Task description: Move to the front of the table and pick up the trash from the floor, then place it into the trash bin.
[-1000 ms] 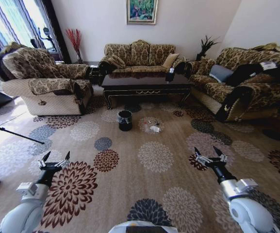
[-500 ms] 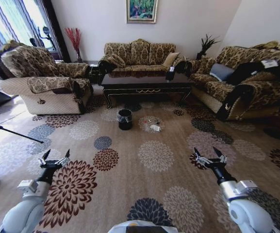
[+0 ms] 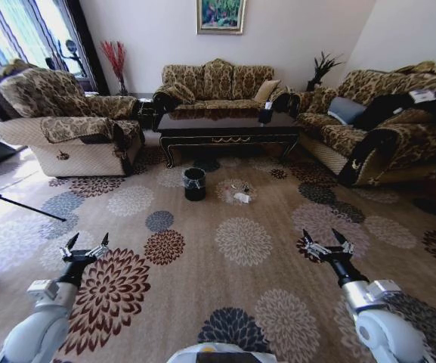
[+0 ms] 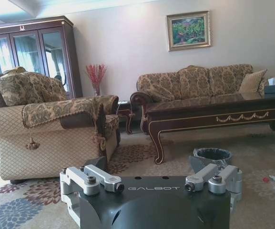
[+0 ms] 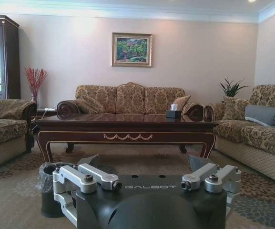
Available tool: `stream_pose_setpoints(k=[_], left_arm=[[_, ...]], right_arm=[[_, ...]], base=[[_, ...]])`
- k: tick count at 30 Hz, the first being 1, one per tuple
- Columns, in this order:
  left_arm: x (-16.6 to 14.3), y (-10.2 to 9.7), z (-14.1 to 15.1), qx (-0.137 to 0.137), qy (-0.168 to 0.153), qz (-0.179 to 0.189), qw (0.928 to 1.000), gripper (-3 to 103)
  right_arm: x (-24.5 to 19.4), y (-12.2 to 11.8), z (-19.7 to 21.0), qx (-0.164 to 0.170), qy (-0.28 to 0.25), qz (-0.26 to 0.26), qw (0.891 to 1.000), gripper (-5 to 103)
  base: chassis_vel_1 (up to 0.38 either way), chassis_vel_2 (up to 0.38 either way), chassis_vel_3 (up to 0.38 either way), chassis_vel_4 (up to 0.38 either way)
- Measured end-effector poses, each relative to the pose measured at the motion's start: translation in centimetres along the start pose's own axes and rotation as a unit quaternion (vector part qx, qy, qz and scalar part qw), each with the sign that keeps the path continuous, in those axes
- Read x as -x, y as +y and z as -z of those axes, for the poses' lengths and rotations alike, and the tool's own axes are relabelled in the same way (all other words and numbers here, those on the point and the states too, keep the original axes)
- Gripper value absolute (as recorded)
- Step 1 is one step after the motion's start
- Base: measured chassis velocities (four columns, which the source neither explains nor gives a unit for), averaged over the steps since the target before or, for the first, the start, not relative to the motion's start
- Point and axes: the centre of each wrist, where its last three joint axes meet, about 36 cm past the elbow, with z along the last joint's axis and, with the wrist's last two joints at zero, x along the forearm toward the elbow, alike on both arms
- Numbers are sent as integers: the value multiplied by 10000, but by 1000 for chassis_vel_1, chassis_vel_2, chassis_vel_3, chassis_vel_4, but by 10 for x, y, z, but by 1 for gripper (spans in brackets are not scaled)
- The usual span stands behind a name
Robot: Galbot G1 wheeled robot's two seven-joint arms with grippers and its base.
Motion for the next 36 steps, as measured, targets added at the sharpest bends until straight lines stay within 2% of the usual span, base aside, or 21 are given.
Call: stream_pose_setpoints(k=[7,11,36], left_arm=[[-1,-2,0,-82,72,51,9999,97],[0,-1,0,-56,79,73,9999,100],[-4,-2,-5,-25,81,94,9999,100]], right_arm=[[-1,2,-1,22,5,-22,10000,100],[0,3,-3,27,3,-13,10000,100],[-8,11,-3,21,21,-93,10000,100]], base=[[0,0,0,0],[0,0,0,0],[0,0,0,0]])
